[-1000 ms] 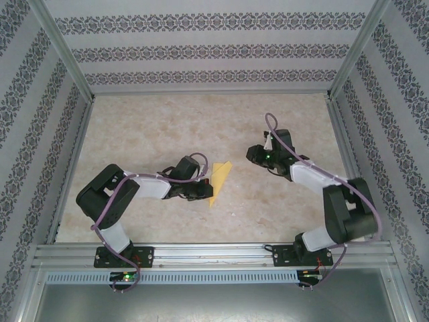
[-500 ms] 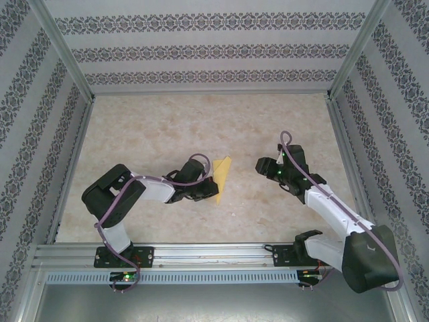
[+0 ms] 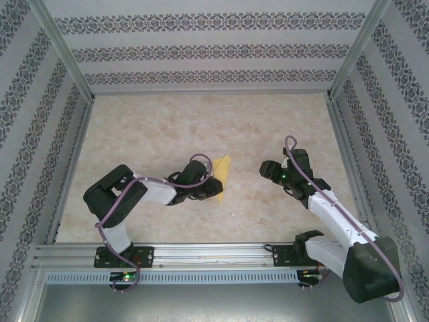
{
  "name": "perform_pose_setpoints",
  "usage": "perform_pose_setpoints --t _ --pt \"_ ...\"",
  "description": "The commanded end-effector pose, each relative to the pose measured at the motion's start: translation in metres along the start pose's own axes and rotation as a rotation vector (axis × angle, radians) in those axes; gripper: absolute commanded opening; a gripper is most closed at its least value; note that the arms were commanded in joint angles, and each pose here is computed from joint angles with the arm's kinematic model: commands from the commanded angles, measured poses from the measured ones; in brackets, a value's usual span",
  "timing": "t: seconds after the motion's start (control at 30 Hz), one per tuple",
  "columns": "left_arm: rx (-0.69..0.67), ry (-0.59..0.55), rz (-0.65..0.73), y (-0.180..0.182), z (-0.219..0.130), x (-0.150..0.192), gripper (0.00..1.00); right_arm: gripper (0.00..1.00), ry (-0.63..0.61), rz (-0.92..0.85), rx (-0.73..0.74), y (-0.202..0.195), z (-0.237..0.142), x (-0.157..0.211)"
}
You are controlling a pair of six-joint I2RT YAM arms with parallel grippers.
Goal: Fold a paper plane with a square sheet of paper (fold left side to right side)
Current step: Fold the wing for the fifth time at the center of the table, then pick up the paper plane at the center of the table.
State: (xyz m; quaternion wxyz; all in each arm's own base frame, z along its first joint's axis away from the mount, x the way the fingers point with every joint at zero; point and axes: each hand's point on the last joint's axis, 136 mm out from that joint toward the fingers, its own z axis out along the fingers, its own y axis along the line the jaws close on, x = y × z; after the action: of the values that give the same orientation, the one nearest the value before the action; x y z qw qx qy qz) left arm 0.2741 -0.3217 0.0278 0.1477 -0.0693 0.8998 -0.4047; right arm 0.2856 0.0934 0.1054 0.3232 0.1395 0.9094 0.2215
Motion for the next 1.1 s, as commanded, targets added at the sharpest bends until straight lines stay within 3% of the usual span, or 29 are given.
perform_pose_setpoints --t 0.0,0.37,0.67,0.83,0.9,1.07 --pt "0.052 -0.04 0.088 -0.024 -0.005 -0.007 0.23 0.62 0.005 -0.01 0.022 -0.006 -0.003 0.002" --pt "0.02 -0.15 0.236 -0.037 -0.065 -0.033 0.34 0.66 0.04 -0.108 0.058 0.015 -0.001 0.008" --pt "-0.159 -0.311 0.248 0.001 -0.129 -0.065 0.46 0.71 0.099 -0.28 0.101 0.063 0.018 0.027" --pt "-0.242 -0.376 0.239 0.024 -0.168 -0.073 0.61 0.74 0.145 -0.393 0.135 0.096 0.034 0.042" --pt "-0.268 -0.397 0.248 0.031 -0.182 -0.074 0.65 0.8 0.166 -0.437 0.15 0.107 0.041 0.05" --pt "-0.289 -0.492 0.237 0.042 -0.215 -0.08 0.7 0.81 0.211 -0.527 0.181 0.131 0.064 0.069"
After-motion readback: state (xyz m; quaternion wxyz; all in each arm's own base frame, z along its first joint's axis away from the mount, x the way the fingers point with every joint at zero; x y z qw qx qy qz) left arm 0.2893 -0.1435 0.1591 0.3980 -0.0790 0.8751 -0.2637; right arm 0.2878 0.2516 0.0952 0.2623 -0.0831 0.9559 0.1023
